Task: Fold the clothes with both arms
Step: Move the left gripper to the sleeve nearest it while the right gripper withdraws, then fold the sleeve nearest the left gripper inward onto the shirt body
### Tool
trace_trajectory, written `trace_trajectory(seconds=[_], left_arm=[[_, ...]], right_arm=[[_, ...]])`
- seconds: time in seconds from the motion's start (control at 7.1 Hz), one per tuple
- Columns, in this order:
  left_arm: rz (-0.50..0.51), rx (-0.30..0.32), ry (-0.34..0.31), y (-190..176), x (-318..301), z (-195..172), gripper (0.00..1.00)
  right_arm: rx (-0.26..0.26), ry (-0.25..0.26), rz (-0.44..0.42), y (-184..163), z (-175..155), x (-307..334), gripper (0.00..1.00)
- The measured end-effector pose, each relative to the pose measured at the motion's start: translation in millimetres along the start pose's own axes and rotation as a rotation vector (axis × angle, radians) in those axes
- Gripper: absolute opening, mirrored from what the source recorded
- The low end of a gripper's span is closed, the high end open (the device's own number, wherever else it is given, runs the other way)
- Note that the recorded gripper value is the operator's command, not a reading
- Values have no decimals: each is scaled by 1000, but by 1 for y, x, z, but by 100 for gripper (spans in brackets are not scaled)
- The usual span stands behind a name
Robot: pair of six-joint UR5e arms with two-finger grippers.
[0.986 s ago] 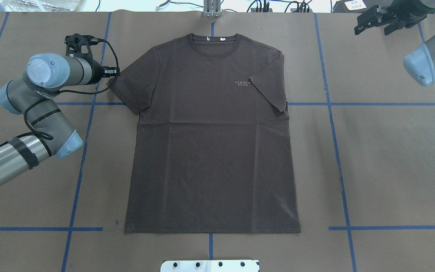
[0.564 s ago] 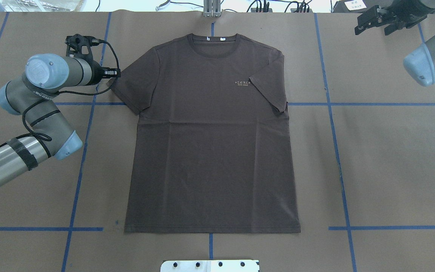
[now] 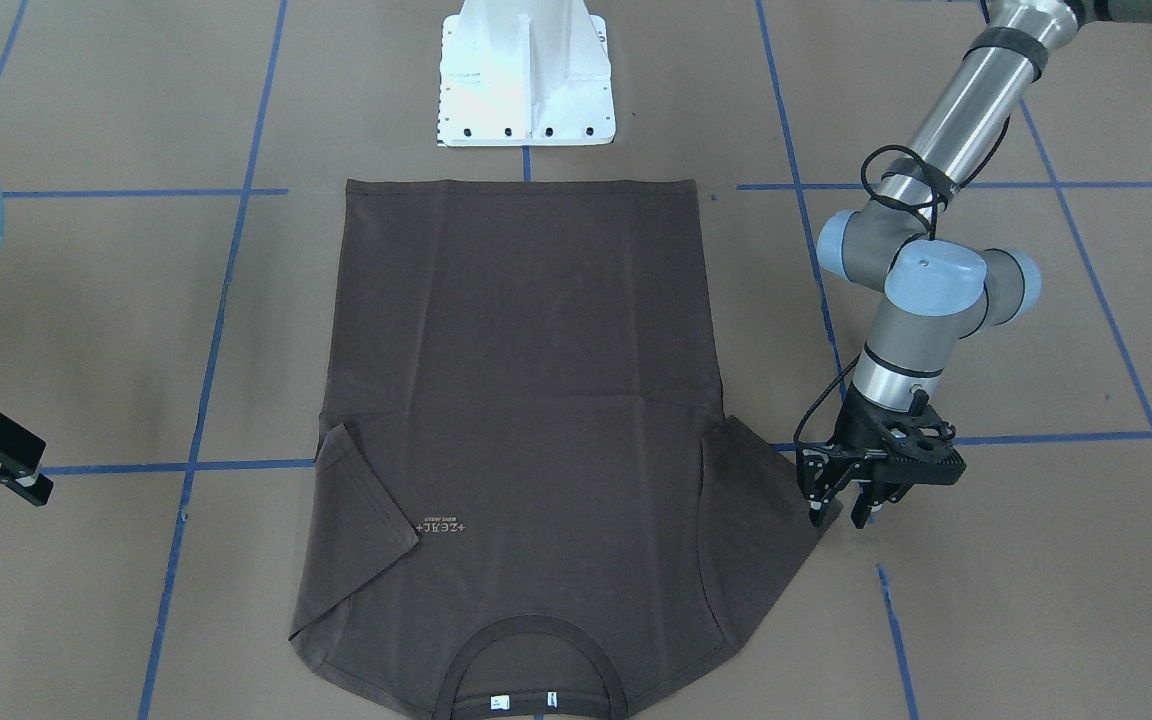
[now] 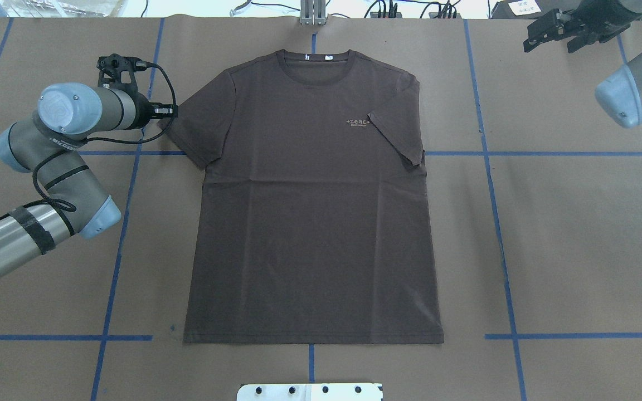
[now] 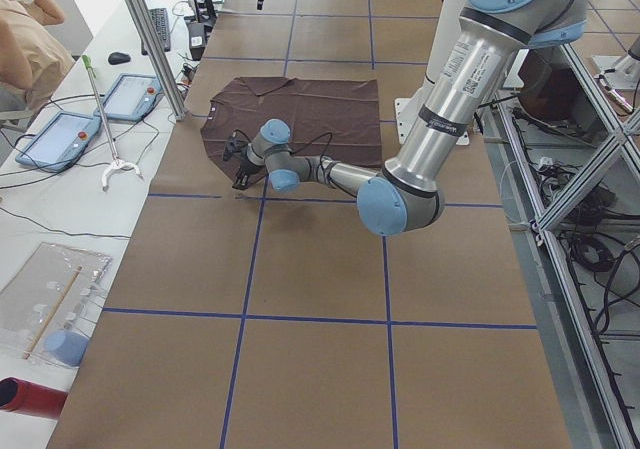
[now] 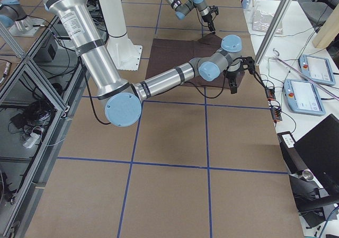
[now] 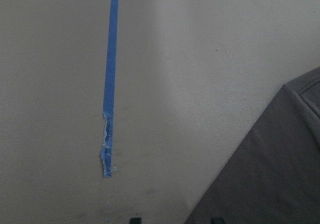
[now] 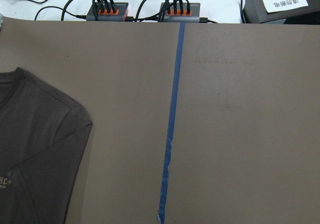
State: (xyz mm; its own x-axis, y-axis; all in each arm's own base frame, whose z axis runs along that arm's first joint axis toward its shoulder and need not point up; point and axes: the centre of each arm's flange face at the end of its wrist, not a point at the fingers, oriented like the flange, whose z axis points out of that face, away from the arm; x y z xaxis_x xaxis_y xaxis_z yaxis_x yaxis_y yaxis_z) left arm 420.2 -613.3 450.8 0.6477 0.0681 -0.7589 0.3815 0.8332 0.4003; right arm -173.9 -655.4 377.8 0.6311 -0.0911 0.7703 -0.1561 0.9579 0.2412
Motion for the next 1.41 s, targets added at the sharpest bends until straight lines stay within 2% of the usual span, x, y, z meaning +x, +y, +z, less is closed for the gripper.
trace_trajectory(seconds=[0.28,0.42,0.56,1.13,1.41], left_arm=[[5,-14,-1,12,1,4,52],[7,-15,-1,14,1,4,32],[5,-15,-1,14,1,4,0],[1,-4,31,9,21,-13,0],[-30,-31,16,3,59,-24,0]], right_arm=[[-1,2,2,1,1,1,100],[-1,2,3,1,1,2,100],[-1,2,3,1,1,2,100],[-2,3,3,1,1,2,100],[-2,3,3,1,2,2,100]])
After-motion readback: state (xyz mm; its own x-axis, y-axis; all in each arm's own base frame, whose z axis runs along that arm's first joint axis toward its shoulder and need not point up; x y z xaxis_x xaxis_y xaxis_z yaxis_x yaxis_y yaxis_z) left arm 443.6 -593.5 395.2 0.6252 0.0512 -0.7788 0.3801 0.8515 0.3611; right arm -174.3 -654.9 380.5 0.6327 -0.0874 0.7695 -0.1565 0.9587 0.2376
